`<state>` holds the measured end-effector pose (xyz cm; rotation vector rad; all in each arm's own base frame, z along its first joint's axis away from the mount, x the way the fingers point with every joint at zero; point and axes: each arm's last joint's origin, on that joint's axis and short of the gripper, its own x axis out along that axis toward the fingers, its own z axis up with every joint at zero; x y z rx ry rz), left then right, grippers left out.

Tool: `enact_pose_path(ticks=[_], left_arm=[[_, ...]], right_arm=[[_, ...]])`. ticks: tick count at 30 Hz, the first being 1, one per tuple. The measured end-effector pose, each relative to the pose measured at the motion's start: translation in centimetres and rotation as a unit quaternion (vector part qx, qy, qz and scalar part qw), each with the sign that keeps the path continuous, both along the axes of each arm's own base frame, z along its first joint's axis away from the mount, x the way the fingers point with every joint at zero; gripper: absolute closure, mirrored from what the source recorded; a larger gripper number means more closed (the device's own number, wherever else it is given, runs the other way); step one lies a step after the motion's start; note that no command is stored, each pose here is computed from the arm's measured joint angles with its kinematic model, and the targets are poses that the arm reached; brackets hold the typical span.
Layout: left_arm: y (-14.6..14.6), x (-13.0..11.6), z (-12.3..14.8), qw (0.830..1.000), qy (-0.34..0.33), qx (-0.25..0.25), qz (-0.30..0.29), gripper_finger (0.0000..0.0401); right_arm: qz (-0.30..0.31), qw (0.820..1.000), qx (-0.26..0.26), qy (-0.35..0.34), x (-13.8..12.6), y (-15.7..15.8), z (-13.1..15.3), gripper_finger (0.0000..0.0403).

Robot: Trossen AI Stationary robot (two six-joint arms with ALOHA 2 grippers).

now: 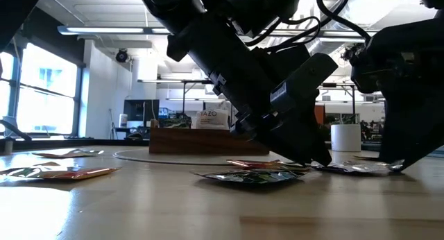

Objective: Pick & Place Tea
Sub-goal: Put the purple tea bag into the left section of the wooden organizer

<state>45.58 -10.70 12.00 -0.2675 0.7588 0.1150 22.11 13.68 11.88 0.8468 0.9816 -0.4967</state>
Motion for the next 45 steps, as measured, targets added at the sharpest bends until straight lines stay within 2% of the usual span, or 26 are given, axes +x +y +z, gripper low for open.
enact_pose_path(ticks=[10, 14, 21, 25, 29, 33, 36, 41, 45], left_arm=[[0.0, 0.0, 0.0, 1.0, 0.0, -0.001, -0.001, 0.0224], [0.0, 0.0, 0.0, 1.0, -0.001, -0.002, -0.001, 0.0224], [-0.1, 0.1, 0.0, 1.0, -0.007, -0.005, -0.001, 0.0224], [-0.1, 0.1, 0.0, 1.0, -0.006, -0.01, -0.005, 0.0224], [0.0, -0.5, 1.3, 1.0, 0.01, -0.02, -0.013, 0.0224], [0.2, -2.0, 4.9, 0.999, 0.023, -0.022, 0.009, 0.0224], [-0.1, -3.6, 8.4, 0.999, 0.016, 0.0, 0.033, 0.0224], [-2.0, -7.3, 13.8, 0.997, -0.013, 0.044, 0.059, 0.0224], [-3.9, -10.8, 18.1, 0.993, -0.065, 0.072, 0.071, 0.0224]], right_arm=[[-0.003, 1.0, -0.016, 0.004, -0.2, -0.1, -0.1, 0.0274], [-0.002, 1.0, -0.023, 0.003, -0.2, -0.2, -0.2, 0.0308], [0.048, 0.997, -0.057, -0.017, 0.0, -0.1, -0.2, 0.0395], [0.055, 0.996, -0.063, -0.024, 0.2, -0.1, -0.1, 0.0389], [0.072, 0.994, -0.072, -0.028, 0.1, 0.1, -0.1, 0.0399], [0.104, 0.99, -0.086, -0.035, -0.1, 0.4, 0.2, 0.0398], [0.145, 0.978, -0.134, -0.059, 0.0, 0.4, 0.9, 0.04], [0.169, 0.951, -0.234, -0.109, 1.0, -0.5, 2.1, 0.0401], [0.189, 0.914, -0.316, -0.171, 2.8, -1.6, 3.8, 0.0401]])
